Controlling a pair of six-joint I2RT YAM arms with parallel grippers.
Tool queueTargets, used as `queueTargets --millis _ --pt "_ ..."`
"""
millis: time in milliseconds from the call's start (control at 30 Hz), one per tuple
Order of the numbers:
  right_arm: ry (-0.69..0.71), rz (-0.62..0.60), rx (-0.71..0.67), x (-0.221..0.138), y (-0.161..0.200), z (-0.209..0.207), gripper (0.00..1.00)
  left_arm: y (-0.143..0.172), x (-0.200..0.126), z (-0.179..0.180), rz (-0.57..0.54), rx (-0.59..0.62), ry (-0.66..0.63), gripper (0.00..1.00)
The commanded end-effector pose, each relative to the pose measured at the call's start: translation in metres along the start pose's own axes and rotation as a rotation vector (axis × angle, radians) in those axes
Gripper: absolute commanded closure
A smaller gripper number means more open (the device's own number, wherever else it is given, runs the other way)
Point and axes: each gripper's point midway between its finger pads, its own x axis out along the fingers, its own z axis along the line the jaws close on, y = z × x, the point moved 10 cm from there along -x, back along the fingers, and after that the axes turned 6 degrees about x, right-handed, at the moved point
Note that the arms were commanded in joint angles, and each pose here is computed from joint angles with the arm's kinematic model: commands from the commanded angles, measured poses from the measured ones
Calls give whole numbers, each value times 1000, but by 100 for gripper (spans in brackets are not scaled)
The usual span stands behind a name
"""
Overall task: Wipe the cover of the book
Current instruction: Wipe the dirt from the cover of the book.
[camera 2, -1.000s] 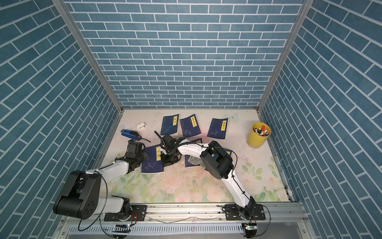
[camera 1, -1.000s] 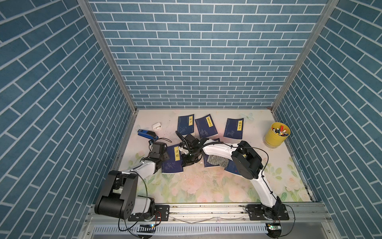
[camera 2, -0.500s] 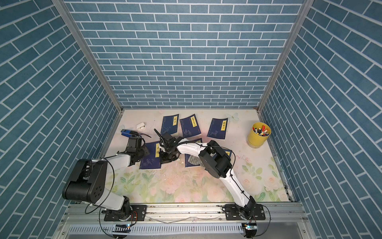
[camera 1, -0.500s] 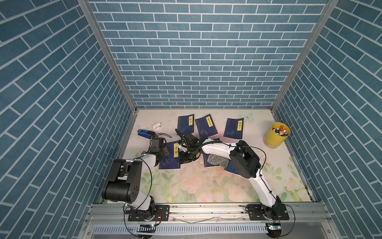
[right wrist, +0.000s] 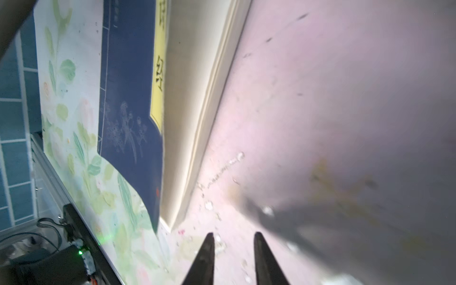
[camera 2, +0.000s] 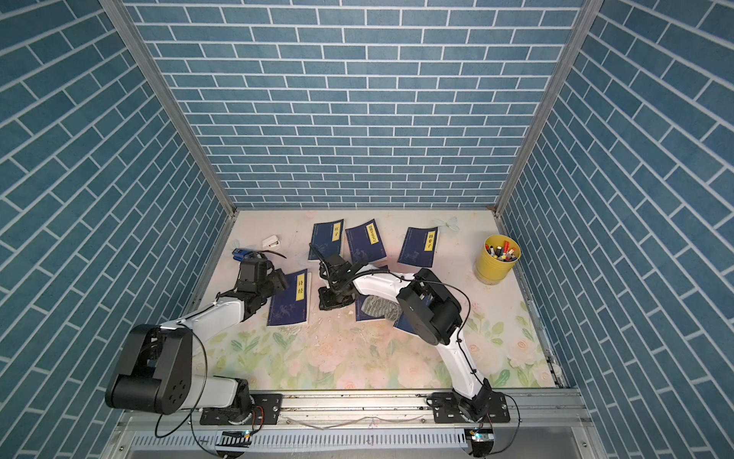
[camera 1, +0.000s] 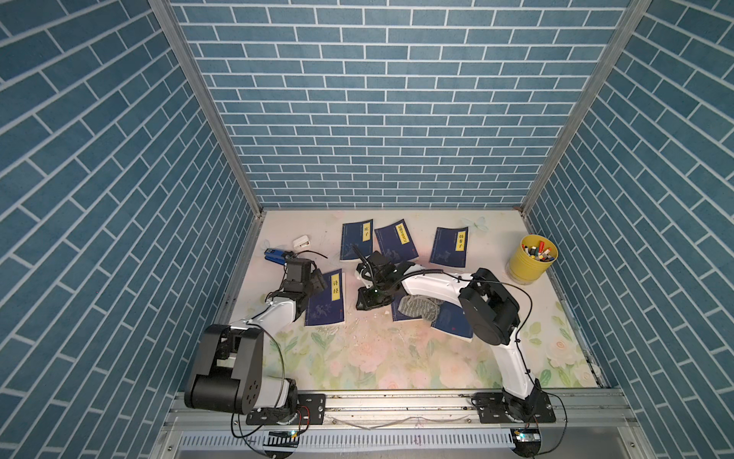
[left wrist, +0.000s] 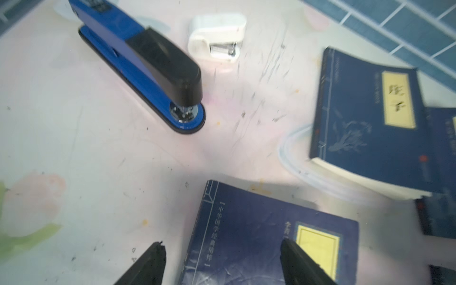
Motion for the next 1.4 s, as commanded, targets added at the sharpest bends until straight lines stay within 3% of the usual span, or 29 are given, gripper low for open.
queueTargets --millis 0,300,400,467,733,1033,1367 --pt "104 -64 -72 -49 2 -4 61 -8 -9 -4 -35 1 10 21" --pt "459 -143 9 -135 46 -61 20 -3 -21 -26 -51 28 78 17" --pt "553 -172 36 -145 62 -78 6 -3 -25 -36 -53 44 110 14" --pt "576 -178 57 -145 70 -86 1 -4 -27 -42 -53 51 134 11" --pt "591 -200 116 -126 64 -101 1 -6 -38 -71 -53 98 211 4" --pt "565 -257 161 -115 48 -109 1 3 -41 -80 -40 102 239 4" --pt "575 -194 261 -87 50 -138 1 7 -39 -82 -22 110 241 4"
